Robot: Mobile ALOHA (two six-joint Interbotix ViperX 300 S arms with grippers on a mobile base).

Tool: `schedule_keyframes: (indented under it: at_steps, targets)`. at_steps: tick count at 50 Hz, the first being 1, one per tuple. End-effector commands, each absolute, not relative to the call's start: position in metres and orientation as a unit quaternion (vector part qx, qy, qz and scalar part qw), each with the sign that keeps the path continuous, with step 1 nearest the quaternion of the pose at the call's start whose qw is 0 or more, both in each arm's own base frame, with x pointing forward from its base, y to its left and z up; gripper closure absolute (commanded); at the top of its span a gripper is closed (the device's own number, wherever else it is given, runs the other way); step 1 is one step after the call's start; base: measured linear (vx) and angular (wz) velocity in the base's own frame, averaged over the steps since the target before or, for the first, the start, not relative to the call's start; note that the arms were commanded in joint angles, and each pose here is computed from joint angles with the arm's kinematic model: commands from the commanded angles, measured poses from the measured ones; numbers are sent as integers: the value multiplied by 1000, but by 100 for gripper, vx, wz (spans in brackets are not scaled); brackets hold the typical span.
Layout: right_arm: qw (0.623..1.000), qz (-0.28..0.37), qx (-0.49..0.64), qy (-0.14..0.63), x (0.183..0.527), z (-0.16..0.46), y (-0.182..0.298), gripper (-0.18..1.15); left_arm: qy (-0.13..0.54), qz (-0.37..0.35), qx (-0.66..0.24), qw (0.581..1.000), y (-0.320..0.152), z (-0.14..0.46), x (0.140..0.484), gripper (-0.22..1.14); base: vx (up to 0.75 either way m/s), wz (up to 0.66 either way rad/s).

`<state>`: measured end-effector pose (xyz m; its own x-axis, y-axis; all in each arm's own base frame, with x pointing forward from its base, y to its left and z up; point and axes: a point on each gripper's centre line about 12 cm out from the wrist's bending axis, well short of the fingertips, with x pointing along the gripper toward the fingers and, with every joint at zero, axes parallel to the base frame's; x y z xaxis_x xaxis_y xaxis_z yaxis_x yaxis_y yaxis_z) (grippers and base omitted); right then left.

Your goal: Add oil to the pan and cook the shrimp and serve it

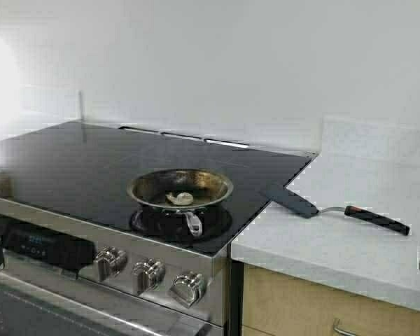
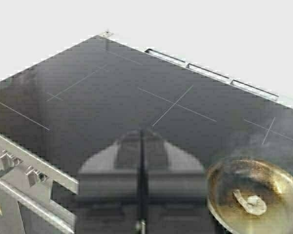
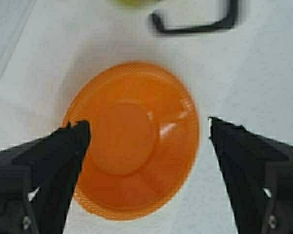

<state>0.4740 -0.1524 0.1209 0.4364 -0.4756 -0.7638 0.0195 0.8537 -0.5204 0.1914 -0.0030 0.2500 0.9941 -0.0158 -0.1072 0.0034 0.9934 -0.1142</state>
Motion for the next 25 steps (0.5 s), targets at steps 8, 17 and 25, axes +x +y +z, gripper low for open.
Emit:
schedule_keyframes:
  at_steps: [8, 17, 25]
  targets:
    - [910, -145, -127, 367, 470, 261, -92, -5, 45, -5, -58, 997, -3, 257, 194, 89, 0, 0]
    - [952, -76, -40, 292, 452, 308, -26, -5, 43, -5, -58, 997, -3, 258, 193, 89, 0, 0]
    - [968, -13, 89, 236, 420, 322, 18, -5, 38, -5, -59, 998, -3, 259, 192, 89, 0, 0]
